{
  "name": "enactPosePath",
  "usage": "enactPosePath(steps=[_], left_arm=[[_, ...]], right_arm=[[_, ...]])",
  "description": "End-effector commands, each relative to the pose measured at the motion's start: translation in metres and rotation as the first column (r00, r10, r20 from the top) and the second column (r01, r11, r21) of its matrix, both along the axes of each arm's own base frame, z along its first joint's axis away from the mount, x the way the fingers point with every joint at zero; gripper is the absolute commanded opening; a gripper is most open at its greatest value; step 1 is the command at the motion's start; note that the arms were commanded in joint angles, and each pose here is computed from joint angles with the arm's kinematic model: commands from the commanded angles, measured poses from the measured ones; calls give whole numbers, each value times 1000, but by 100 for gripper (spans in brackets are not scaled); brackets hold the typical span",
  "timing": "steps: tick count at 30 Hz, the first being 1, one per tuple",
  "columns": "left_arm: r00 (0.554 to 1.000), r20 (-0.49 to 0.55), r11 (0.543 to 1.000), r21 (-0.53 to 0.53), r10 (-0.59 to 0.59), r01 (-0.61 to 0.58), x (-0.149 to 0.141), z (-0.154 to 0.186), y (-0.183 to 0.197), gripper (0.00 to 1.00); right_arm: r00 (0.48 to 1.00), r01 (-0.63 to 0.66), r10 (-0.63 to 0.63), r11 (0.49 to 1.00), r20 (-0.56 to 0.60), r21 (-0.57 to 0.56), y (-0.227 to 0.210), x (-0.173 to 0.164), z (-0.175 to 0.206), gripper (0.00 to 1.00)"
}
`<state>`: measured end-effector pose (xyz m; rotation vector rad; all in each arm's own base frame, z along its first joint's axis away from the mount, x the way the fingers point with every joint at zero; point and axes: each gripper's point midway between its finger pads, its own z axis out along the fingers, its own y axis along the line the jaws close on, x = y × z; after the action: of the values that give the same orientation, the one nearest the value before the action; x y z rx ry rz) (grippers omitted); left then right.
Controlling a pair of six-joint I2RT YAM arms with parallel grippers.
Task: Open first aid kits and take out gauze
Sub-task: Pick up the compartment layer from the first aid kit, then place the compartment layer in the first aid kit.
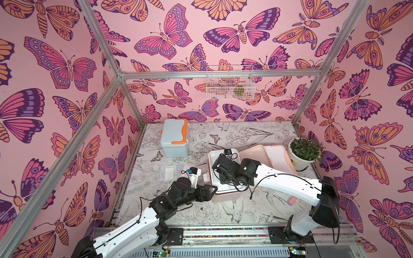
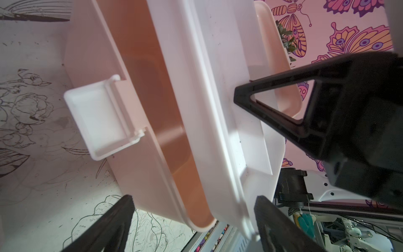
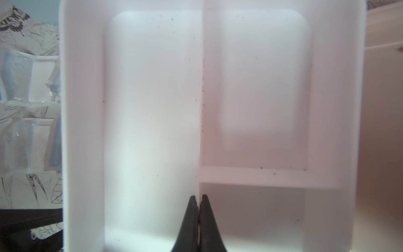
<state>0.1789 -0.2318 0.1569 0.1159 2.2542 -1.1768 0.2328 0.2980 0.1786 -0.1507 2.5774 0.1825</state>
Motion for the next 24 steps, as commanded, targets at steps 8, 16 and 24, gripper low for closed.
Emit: enactPosePath(steps=[8, 16, 24], left_arm=[[978, 204, 998, 25, 43, -49, -8, 76, 36, 95], [916, 402, 996, -83, 4, 32, -28, 135, 43, 100], [910, 414, 995, -101, 20, 23, -25, 136, 43, 100]], right_arm=[[943, -151, 65, 958, 327, 245, -42, -7, 92, 0], [841, -342, 34, 807, 540, 482, -110, -47, 151, 0], [811, -340, -6, 809, 585, 480, -141, -60, 160, 0]])
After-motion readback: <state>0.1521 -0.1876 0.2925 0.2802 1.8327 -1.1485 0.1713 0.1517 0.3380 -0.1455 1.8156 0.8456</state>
